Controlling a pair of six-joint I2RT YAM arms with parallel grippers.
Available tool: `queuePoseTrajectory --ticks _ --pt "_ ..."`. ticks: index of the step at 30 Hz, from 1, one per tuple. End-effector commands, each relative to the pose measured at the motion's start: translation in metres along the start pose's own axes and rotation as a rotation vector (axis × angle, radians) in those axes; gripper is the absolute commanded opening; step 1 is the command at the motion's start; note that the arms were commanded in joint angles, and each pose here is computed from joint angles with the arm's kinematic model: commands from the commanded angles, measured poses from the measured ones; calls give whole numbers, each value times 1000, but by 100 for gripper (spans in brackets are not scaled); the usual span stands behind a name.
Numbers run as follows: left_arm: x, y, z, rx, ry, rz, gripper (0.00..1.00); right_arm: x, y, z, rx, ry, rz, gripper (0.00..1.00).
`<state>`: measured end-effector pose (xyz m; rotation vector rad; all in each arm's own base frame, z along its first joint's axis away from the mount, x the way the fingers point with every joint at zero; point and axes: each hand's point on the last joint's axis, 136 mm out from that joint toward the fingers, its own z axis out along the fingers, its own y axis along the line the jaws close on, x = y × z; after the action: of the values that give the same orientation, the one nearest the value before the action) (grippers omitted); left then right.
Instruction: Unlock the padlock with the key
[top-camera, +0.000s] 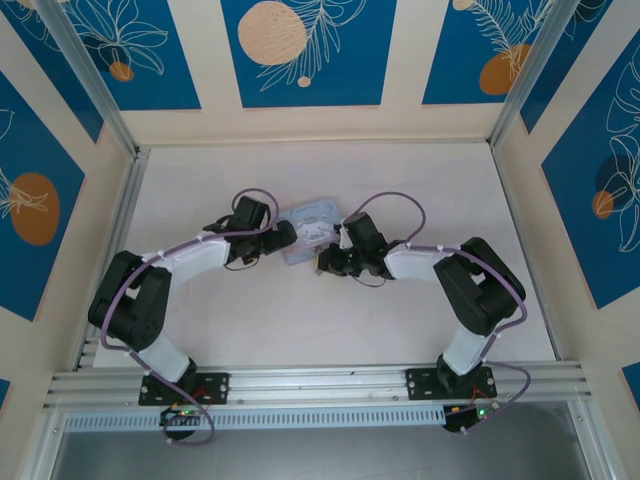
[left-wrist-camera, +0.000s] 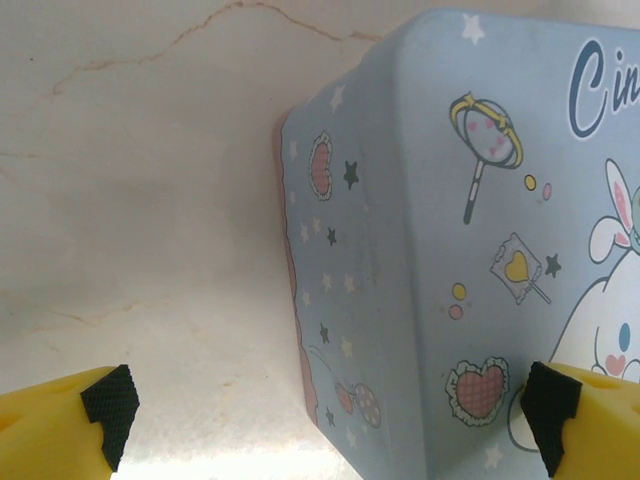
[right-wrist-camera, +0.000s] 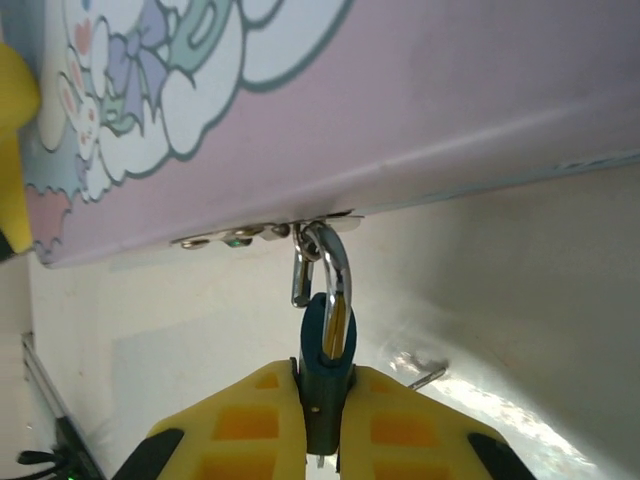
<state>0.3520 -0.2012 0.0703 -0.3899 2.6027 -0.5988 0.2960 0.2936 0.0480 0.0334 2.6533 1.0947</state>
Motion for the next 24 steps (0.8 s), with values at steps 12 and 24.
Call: queuePoseTrajectory --ticks 12,24 --pt "51 38 23 -102 146 -38 99 5 -24 29 -32 -42 379 0" --pt "32 20 8 -75 100 -7 99 8 -31 38 -19 -26 409 0"
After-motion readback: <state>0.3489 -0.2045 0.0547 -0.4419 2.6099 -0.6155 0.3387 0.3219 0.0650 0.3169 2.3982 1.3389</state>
